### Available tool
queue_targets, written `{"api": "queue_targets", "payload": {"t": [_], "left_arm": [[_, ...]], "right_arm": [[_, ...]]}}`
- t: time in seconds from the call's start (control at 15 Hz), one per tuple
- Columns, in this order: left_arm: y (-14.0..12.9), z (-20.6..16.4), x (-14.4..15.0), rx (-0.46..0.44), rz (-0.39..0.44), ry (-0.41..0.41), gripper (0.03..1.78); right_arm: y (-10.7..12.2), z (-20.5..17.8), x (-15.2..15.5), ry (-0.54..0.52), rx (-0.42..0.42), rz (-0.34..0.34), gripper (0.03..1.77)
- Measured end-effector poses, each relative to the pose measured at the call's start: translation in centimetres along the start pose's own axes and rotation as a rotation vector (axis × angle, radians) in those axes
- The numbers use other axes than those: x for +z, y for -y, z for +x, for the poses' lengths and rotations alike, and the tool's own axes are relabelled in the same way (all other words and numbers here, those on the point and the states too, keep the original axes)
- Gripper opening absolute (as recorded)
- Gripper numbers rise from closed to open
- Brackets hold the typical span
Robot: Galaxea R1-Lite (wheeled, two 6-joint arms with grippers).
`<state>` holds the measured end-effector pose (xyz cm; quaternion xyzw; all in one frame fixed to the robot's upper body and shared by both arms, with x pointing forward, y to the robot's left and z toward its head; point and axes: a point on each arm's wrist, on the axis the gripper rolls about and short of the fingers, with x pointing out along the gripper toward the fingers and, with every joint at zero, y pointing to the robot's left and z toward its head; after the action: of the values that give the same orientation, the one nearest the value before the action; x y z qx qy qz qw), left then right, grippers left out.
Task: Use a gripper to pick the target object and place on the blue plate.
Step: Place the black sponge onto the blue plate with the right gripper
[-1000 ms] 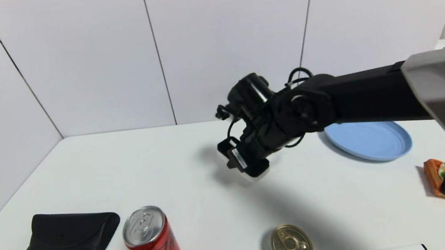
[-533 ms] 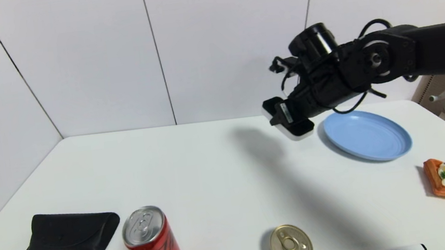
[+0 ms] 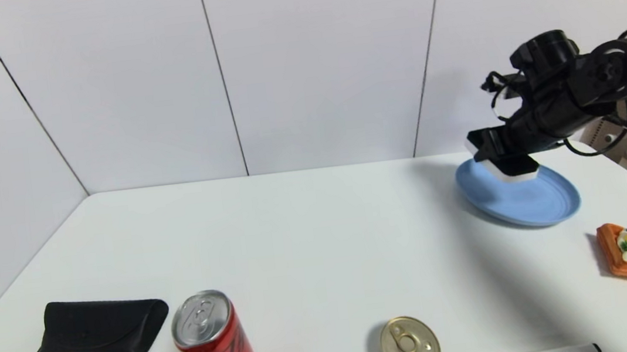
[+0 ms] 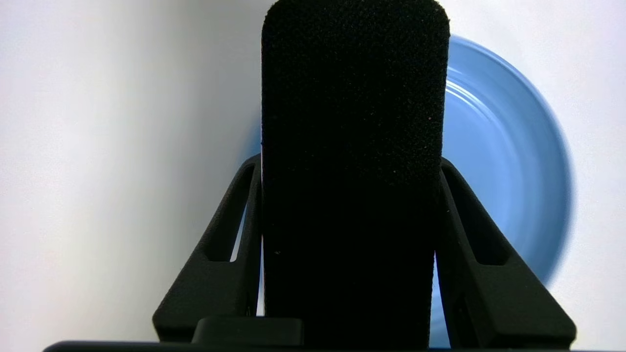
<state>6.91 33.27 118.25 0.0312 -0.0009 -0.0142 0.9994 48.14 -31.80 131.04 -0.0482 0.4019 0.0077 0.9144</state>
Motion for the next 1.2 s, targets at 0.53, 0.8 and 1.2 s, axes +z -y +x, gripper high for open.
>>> {"api": "queue_targets", "payload": {"t": [0.53,0.8,1.2], "left_arm": [[0.0,0.0,0.0,0.0,0.0,0.0,1.69],[0.0,0.0,0.0,0.0,0.0,0.0,1.69],[0.0,0.0,0.0,0.0,0.0,0.0,1.69]], "right_arm": [[2.5,2.8,-2.4,-0.115,-0.036,0.041,0.96],[2.2,4.1,-2.2,-0.079,-0.029,0.035,0.96],[2.1,5.0,-2.5,-0.096,-0.025,0.035,1.12]]}}
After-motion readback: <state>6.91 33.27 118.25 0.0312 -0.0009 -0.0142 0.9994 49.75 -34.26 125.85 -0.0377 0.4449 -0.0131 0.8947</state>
